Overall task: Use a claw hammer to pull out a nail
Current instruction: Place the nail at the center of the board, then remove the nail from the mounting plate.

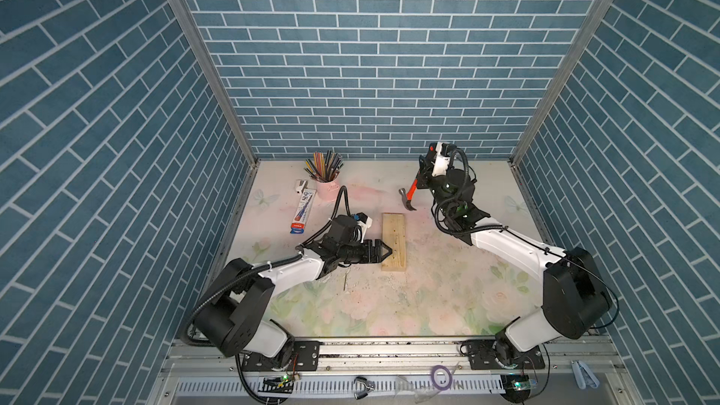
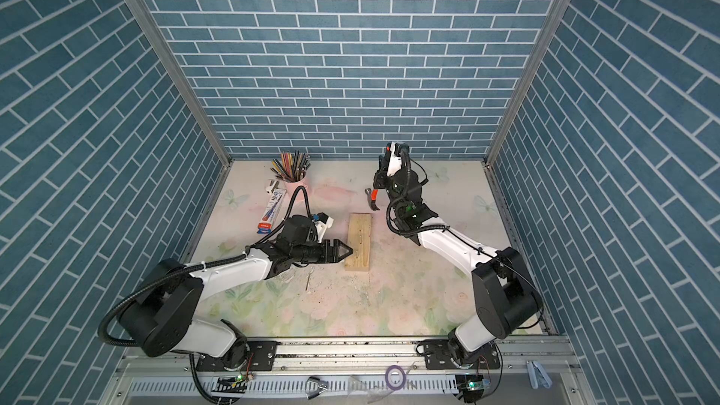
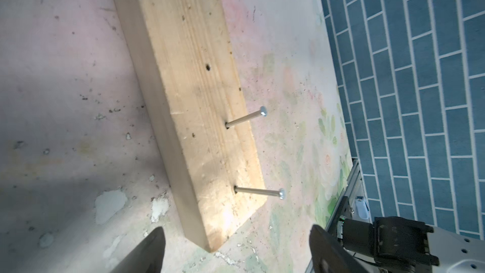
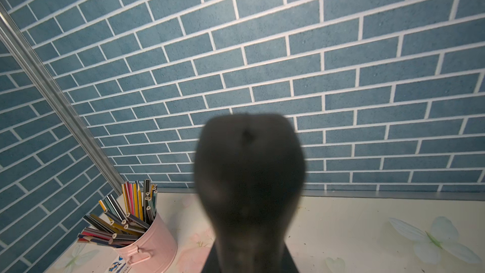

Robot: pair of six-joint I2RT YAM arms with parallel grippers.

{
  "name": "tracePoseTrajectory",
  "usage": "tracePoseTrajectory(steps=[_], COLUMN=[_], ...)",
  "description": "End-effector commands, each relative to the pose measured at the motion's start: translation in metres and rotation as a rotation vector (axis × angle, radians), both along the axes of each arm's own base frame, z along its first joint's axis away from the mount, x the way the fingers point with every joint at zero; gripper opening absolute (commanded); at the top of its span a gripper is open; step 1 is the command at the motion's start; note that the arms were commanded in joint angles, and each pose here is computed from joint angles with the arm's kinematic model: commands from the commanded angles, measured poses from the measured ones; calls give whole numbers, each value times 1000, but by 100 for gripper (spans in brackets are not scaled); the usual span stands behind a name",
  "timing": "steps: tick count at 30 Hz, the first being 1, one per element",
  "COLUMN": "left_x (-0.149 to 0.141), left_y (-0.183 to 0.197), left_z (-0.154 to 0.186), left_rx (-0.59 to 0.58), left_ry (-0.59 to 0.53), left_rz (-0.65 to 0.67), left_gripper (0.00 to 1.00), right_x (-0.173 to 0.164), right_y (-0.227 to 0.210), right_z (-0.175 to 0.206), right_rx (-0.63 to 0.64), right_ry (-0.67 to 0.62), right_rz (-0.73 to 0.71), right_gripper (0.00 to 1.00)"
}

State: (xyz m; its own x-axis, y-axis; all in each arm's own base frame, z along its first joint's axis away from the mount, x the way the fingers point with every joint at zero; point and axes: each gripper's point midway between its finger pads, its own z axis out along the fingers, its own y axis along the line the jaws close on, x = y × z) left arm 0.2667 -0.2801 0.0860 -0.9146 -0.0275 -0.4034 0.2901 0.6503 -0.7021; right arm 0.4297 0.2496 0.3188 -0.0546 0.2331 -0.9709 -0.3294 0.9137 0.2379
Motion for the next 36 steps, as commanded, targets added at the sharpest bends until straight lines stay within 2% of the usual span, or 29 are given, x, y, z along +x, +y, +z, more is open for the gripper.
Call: tracePoseTrajectory(steps=[1,5,12,17,28,36], left_x=[9,8,4,3,0,-1], left_y=[-6,-10,-13,-12,-9,-8], left_z=[1,-7,-19,-32,-49,-56], left_rx=[-25,-33,-37,-23,-2,5], left_ry=[-22,2,36,72,112,137], left_rz=[-3,-14,-37,-29,-9,-3], left_gripper=[85,83,68,54,45,41], right_x=[-12,-17,-21,-17,-19,-21], right_y=[-3,6,17,22,29,39], right_z=[56,47,32,19,-4,-23], right_rx=[172,173,171,150,137,58], right_ry=[-180,-191,-199,-170,-149,-174], right_rz=[-42,-64,-119,-166,-175,-214], right_gripper=[0,0,0,0,0,0])
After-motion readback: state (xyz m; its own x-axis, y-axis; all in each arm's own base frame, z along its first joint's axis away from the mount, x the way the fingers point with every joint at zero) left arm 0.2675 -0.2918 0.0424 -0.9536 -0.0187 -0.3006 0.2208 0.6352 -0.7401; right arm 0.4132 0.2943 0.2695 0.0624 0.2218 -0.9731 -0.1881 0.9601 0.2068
